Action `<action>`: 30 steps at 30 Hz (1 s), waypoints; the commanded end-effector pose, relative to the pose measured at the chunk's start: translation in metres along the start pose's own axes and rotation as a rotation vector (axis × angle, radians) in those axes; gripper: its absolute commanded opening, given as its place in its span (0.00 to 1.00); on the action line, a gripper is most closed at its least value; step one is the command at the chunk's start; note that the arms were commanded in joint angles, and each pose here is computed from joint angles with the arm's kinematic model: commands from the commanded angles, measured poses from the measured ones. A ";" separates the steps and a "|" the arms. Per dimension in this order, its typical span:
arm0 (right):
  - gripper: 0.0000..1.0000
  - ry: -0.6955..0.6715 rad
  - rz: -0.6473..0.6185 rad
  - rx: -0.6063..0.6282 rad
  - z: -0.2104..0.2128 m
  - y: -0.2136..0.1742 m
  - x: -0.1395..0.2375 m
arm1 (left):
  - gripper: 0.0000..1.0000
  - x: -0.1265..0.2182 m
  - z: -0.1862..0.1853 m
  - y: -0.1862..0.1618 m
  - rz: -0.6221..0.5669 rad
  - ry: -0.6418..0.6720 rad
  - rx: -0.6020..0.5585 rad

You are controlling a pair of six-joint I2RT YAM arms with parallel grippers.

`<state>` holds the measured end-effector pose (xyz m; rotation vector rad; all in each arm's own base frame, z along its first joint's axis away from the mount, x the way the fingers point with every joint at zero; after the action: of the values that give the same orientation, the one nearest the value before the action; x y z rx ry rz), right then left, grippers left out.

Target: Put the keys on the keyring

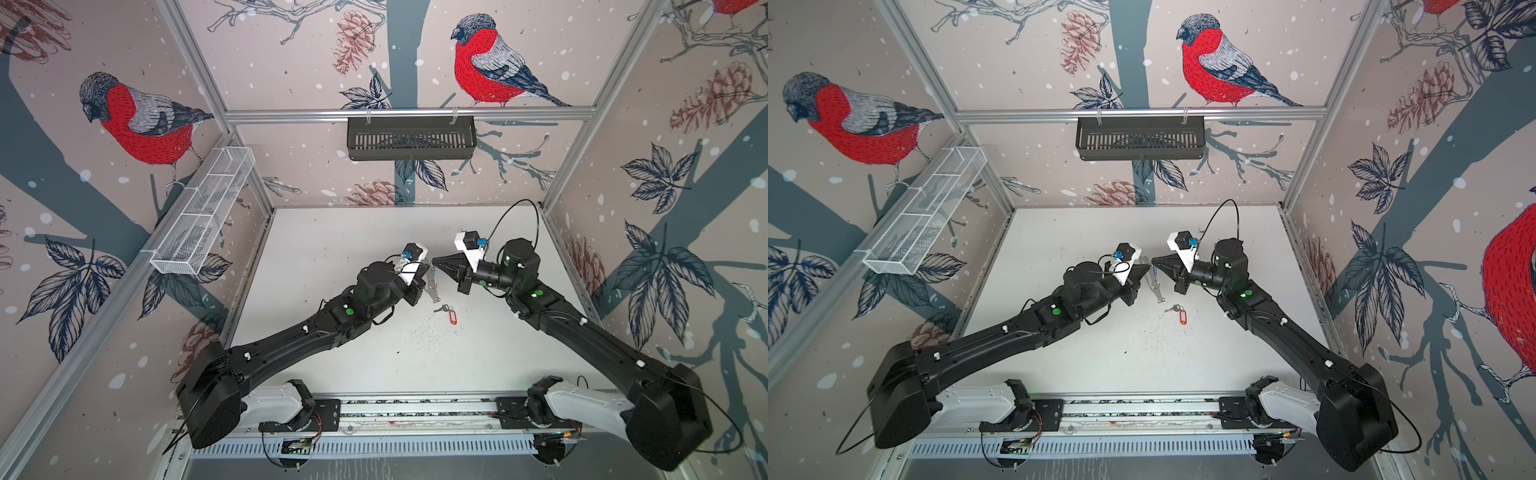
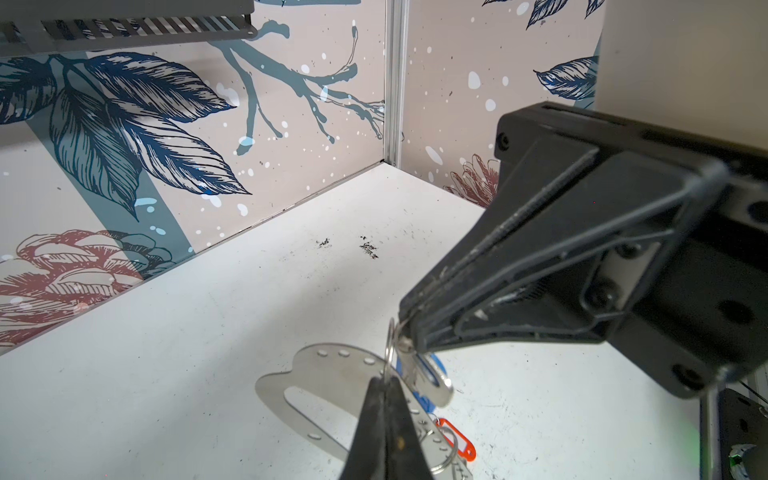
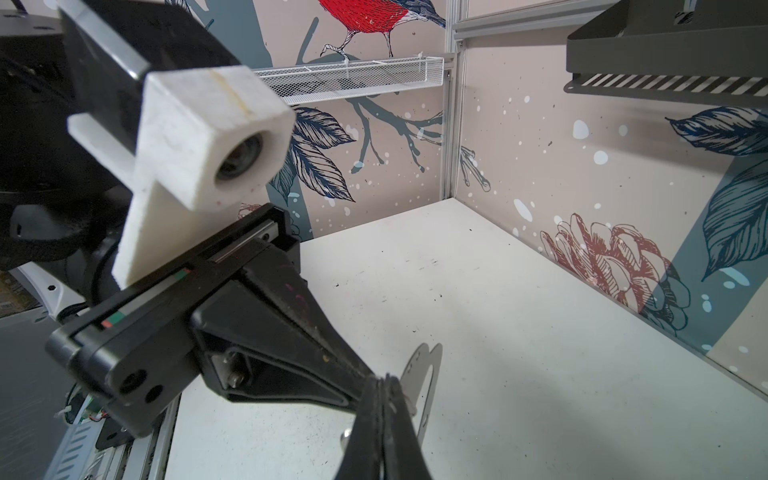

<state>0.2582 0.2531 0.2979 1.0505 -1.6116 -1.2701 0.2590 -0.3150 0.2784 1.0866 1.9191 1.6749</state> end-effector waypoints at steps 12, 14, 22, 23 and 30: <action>0.00 -0.076 -0.018 0.006 -0.013 0.004 0.004 | 0.00 0.004 -0.006 0.010 -0.035 -0.026 -0.002; 0.00 -0.079 -0.017 0.003 -0.014 0.004 0.004 | 0.00 0.004 -0.006 0.010 -0.036 -0.025 -0.002; 0.00 -0.084 -0.011 -0.009 -0.016 0.000 0.005 | 0.00 0.008 -0.006 0.013 -0.057 -0.025 -0.002; 0.00 -0.080 -0.010 -0.012 -0.015 -0.001 0.004 | 0.00 0.009 -0.006 0.013 -0.063 -0.023 -0.001; 0.00 -0.033 -0.005 -0.022 -0.010 -0.004 0.002 | 0.00 0.013 -0.006 0.017 -0.080 -0.026 -0.001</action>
<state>0.2625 0.2487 0.2911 1.0151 -1.5970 -1.2968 0.2516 -0.3091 0.2842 1.0677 1.9171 1.6548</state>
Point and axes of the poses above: each gripper's point midway between its finger pads, its own x axis back along the fingers, its own z axis along the line the jaws close on, y = z × x, the point moved 2 cm from there along x, back along the fingers, and after that the axes turned 12 degrees about x, right-handed, at the moved point
